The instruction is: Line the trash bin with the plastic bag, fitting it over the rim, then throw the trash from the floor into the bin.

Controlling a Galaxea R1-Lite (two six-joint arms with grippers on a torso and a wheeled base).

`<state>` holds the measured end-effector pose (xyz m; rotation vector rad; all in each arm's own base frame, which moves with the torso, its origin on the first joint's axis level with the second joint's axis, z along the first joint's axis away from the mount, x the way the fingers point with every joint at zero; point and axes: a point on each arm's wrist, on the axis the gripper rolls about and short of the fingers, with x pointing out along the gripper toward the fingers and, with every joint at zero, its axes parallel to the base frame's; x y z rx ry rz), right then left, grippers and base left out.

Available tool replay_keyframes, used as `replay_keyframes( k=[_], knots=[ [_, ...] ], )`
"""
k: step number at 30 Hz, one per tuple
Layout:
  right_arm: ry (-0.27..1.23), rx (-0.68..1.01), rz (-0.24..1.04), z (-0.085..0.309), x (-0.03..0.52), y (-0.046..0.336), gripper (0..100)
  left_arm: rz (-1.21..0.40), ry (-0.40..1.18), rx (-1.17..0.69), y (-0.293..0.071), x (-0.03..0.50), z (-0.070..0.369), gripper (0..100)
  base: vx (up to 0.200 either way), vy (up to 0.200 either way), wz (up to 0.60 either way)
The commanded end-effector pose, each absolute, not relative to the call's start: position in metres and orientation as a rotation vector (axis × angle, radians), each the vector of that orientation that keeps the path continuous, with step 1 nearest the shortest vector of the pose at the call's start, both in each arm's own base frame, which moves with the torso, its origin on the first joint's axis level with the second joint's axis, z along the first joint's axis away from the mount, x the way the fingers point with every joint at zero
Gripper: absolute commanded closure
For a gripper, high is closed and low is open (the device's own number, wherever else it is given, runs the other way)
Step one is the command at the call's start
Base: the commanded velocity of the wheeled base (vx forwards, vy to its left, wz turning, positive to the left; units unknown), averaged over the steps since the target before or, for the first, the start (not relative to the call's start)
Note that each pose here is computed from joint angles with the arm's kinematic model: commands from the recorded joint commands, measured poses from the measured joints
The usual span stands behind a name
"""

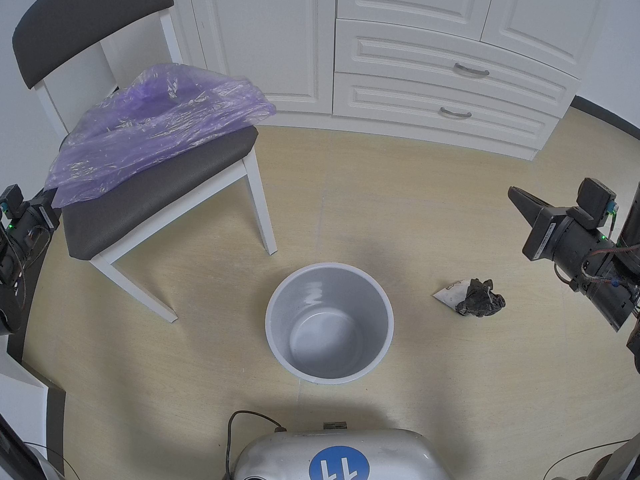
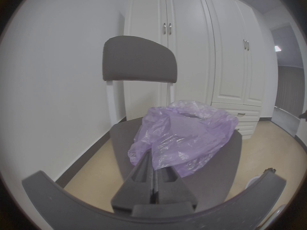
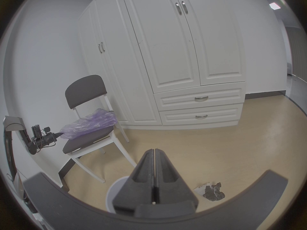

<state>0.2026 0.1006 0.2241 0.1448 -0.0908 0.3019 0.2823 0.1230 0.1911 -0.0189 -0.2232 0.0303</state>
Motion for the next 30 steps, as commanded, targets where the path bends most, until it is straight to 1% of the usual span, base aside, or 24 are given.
replay_keyframes(
  k=[1, 3, 8, 12, 13, 15, 21, 27, 30],
  knots=[
    [-0.079, 0.15, 0.295, 0.222, 0.208, 0.106, 100, -0.028, -0.258, -0.015, 0.105, 0.282, 0.203, 100, 0.0, 0.0, 0.0],
    [-0.088, 0.159, 0.293, 0.224, 0.208, 0.106, 100, -0.065, -0.286, -0.014, 0.096, 0.294, 0.209, 100, 0.0, 0.0, 0.0],
    [-0.102, 0.179, 0.314, 0.229, 0.203, 0.111, 100, -0.15, -0.309, -0.019, 0.068, 0.296, 0.217, 100, 0.0, 0.0, 0.0],
    [-0.112, 0.19, 0.338, 0.233, 0.199, 0.121, 100, -0.207, -0.351, -0.015, 0.05, 0.294, 0.23, 100, 0.0, 0.0, 0.0],
    [-0.104, 0.189, 0.342, 0.232, 0.198, 0.127, 100, -0.241, -0.349, -0.024, 0.039, 0.296, 0.233, 100, 0.0, 0.0, 0.0],
    [-0.1, 0.189, 0.319, 0.231, 0.198, 0.129, 100, -0.248, -0.341, -0.035, 0.03, 0.296, 0.234, 100, 0.0, 0.0, 0.0],
    [-0.103, 0.195, 0.32, 0.232, 0.196, 0.133, 100, -0.22, -0.334, -0.053, 0.021, 0.298, 0.235, 100, 0.0, 0.0, 0.0],
    [-0.081, 0.187, 0.331, 0.226, 0.199, 0.14, 100, -0.246, -0.335, -0.057, 0.013, 0.296, 0.238, 100, 0.0, 0.0, 0.0],
    [-0.074, 0.19, 0.331, 0.221, 0.204, 0.144, 100, -0.276, -0.339, -0.061, 0.004, 0.288, 0.244, 100, 0.0, 0.0, 0.0]
  ],
)
